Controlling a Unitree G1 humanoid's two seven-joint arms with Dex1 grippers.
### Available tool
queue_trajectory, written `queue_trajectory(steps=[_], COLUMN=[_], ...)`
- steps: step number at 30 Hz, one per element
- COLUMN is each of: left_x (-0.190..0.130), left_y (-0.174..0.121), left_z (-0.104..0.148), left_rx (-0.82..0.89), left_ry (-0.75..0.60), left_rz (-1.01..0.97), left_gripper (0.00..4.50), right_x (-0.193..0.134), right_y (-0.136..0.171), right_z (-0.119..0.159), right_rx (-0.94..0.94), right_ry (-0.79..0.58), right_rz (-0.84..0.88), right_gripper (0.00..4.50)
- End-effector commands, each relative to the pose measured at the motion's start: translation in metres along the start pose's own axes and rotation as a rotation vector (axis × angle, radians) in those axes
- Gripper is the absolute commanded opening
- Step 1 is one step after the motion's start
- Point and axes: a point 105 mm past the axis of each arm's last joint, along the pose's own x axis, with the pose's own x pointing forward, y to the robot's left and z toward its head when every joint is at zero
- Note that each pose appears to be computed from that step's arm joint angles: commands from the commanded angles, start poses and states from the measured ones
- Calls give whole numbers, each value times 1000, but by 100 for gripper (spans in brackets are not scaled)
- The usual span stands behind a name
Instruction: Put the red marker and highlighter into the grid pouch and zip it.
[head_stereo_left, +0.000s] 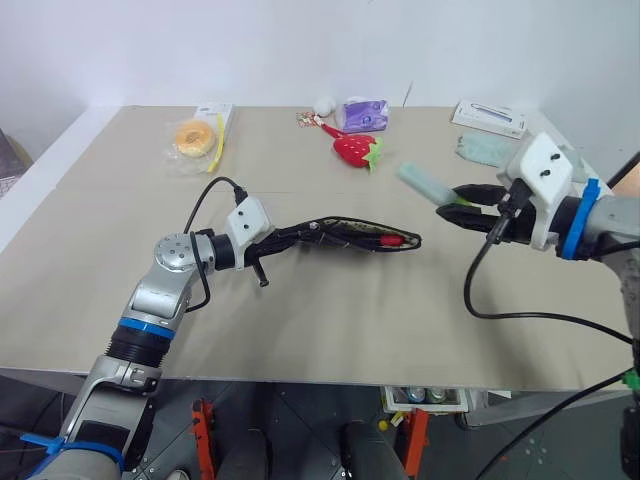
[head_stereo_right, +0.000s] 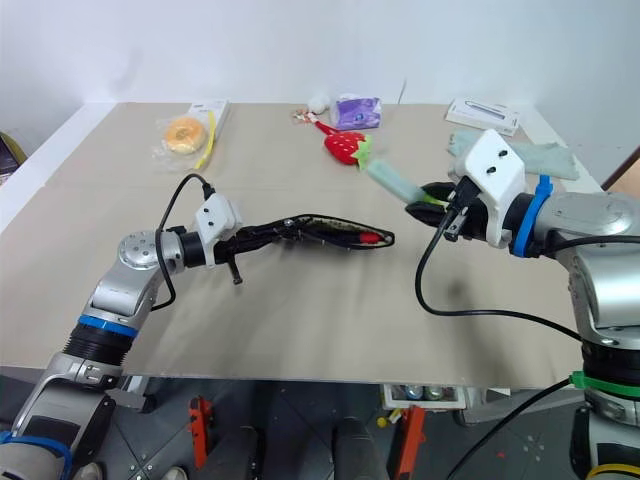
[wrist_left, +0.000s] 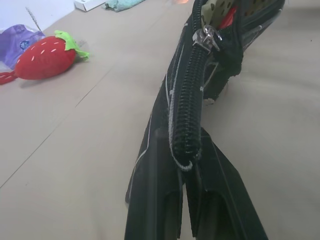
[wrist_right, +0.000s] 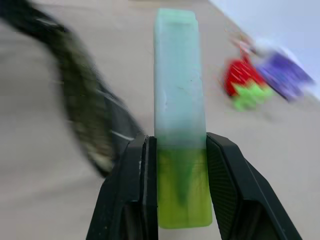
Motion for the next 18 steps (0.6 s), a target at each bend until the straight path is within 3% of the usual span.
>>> queue_trajectory(steps=[1, 6, 12, 18], left_x=[2, 1, 0, 2], left_y=[5, 4, 1, -4], left_z=[17, 17, 17, 18], left_rx=[44, 45, 40, 33], left_ry=[-43, -44, -47, -57], left_rz=[4, 6, 3, -8], left_gripper=[0, 0, 0, 0], right_x=[8, 20, 33, 61], right_y=[25, 26, 18, 31], right_z=[0, -18, -26, -15], right_rx=[-100, -102, -109, -157], right_ry=[108, 218, 255, 236], right_rz=[133, 135, 104, 130], right_gripper=[99, 99, 99, 99])
